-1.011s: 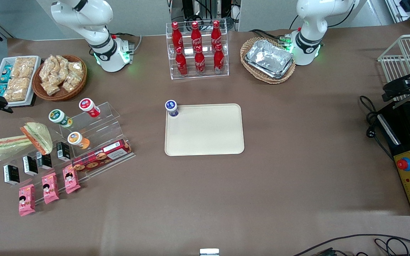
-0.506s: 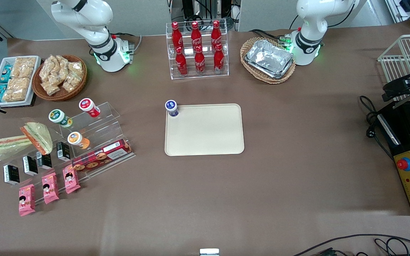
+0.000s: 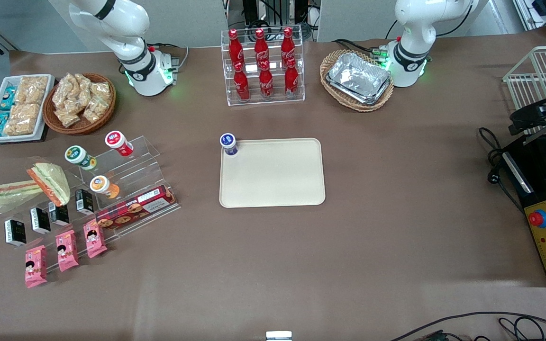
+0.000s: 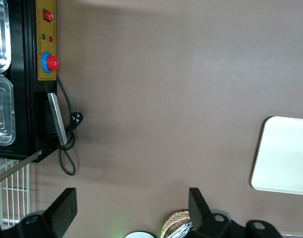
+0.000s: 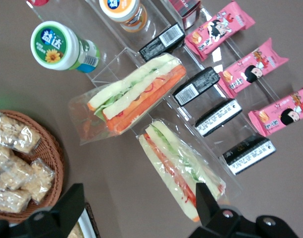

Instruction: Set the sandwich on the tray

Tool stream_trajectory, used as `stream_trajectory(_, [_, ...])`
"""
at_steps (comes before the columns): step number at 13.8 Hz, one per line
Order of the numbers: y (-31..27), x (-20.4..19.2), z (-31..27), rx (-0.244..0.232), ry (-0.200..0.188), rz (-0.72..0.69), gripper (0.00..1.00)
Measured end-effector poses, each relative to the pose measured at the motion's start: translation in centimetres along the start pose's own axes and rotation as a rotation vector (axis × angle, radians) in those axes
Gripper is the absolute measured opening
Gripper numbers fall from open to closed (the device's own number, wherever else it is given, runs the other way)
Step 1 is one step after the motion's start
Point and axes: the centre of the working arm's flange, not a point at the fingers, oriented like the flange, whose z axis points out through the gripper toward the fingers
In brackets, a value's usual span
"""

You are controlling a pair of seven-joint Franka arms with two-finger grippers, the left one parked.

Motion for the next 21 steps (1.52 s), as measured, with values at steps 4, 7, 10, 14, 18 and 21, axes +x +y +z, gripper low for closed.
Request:
stream_trajectory(4, [1.0, 0.4, 1.3, -0.004, 0.018, -0.029, 1.0])
stream_trajectory(7, [1.2, 0.2, 1.6, -0.011, 0.029, -0.05, 1.0])
stream_trajectory(10, [2.2, 0.7, 2.2, -0.042, 0.014, -0.194, 1.0])
stream_trajectory(14, [3.3, 0.7, 3.6, -0.052, 0.002, -0.344, 1.0])
stream_trajectory(18, [3.6, -0.3, 5.2, -0.03, 0.004, -0.401, 1.0])
stream_trajectory(21, [3.5, -2.2, 6.5, -0.012, 0.011, -0.412, 1.0])
